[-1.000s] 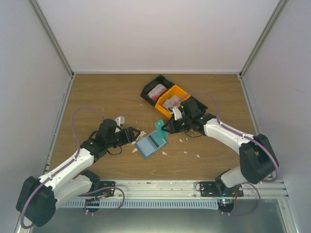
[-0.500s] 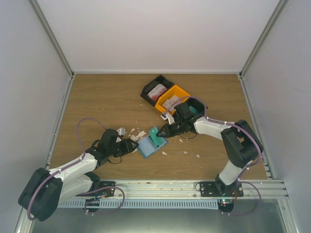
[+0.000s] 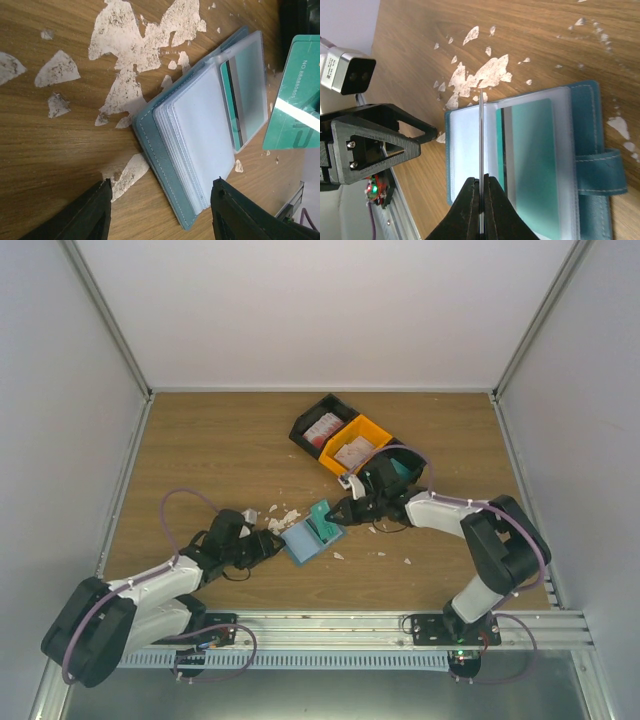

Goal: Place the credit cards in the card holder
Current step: Adjust the card holder at the center of the board.

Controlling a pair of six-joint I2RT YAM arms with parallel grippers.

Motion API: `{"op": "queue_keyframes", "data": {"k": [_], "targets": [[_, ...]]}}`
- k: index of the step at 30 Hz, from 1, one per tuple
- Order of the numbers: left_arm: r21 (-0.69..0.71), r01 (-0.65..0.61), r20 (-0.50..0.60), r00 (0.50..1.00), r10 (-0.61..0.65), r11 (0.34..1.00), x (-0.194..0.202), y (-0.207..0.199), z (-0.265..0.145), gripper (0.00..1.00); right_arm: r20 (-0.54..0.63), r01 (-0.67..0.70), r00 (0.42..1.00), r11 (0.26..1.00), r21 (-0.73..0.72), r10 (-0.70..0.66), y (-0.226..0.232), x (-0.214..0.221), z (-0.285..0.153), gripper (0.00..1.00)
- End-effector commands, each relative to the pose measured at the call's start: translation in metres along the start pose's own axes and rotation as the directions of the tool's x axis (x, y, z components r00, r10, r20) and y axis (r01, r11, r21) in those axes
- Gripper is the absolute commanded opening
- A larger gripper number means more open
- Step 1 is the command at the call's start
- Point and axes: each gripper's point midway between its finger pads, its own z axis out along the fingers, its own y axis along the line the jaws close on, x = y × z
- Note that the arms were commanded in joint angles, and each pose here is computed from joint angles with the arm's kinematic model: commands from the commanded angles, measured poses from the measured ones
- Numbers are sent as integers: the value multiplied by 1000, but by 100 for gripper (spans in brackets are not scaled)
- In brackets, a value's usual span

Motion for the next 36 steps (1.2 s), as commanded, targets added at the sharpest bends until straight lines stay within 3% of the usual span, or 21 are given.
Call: {"op": "queue_keyframes", "data": {"k": [1, 5, 13, 16, 20, 29, 31, 36], "targets": [[-27, 28, 17, 999, -28, 999, -5, 5, 3, 56, 99, -10, 995, 999, 51, 5, -4, -12, -7, 1], [-127, 34, 50, 998, -28, 991, -14, 18, 3, 54, 110, -36, 993, 997, 66, 29, -11, -7, -7, 1], [-2, -26, -44, 999, 26, 1000, -11, -9, 24, 43, 63, -22, 998, 999, 32, 20, -9, 3, -3, 1], [46, -65, -84, 994, 69, 997, -13, -21, 35, 40, 40, -83, 996, 996, 36, 82, -12, 7, 0, 1], [18, -172, -126, 977, 172, 985, -21, -23, 48, 40, 53, -141, 989, 990, 15, 140, -5, 9, 2, 1], [8, -209, -126, 970, 208, 978, -36, -27, 58, 42, 126, -128, 985, 987, 93, 116, -11, -3, -14, 1], [3, -211, -127, 969, 210, 977, -36, -28, 55, 46, 132, -123, 985, 988, 90, 111, -14, -4, -18, 2], [4, -165, -167, 972, 163, 986, -24, -23, 52, 52, 49, -55, 998, 994, 97, 50, -23, 1, -12, 3]]}}
